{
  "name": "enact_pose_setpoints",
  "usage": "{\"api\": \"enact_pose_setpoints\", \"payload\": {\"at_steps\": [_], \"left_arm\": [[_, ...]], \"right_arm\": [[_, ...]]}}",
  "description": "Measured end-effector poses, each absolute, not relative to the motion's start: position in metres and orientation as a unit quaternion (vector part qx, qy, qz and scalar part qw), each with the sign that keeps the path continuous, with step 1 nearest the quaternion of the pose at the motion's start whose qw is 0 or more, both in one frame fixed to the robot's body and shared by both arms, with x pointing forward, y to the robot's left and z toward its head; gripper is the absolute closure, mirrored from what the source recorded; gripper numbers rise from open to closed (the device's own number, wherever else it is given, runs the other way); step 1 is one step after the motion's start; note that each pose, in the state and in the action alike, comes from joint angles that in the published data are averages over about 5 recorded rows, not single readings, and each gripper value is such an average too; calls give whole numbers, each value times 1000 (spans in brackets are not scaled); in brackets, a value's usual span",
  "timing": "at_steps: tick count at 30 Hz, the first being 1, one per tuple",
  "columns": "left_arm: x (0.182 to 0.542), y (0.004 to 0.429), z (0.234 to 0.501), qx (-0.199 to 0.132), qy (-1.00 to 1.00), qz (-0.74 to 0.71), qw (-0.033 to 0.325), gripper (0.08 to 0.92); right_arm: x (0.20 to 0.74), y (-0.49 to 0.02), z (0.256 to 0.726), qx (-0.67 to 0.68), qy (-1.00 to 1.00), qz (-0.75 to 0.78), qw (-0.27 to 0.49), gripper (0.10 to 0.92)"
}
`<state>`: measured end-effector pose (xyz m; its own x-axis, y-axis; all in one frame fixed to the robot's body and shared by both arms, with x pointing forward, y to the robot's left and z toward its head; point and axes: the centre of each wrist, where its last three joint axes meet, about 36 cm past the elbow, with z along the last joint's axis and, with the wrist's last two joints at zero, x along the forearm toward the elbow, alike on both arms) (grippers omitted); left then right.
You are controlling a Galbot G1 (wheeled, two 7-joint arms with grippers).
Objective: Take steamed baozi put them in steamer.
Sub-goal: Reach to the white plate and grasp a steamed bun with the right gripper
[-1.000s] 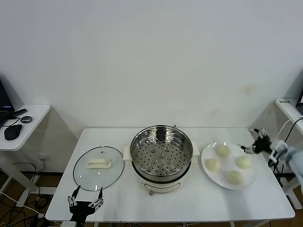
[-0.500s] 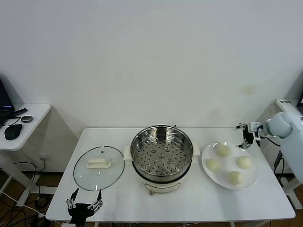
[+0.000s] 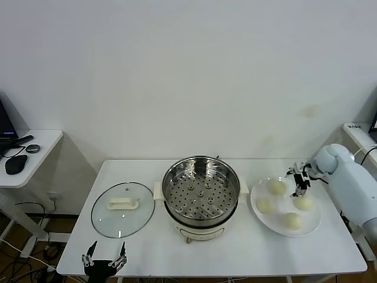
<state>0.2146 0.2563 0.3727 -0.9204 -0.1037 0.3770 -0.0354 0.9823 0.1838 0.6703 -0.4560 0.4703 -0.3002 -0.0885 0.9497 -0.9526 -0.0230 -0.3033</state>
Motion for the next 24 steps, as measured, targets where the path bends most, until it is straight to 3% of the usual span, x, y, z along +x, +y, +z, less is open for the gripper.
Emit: {"api": "enact_pose_setpoints", "payload": {"at_steps": [24], "left_arm": [[212,254,364,38,-974,-88,203,177]], "right_arm": [[682,-447,448,433,-596,554,388,208]]}}
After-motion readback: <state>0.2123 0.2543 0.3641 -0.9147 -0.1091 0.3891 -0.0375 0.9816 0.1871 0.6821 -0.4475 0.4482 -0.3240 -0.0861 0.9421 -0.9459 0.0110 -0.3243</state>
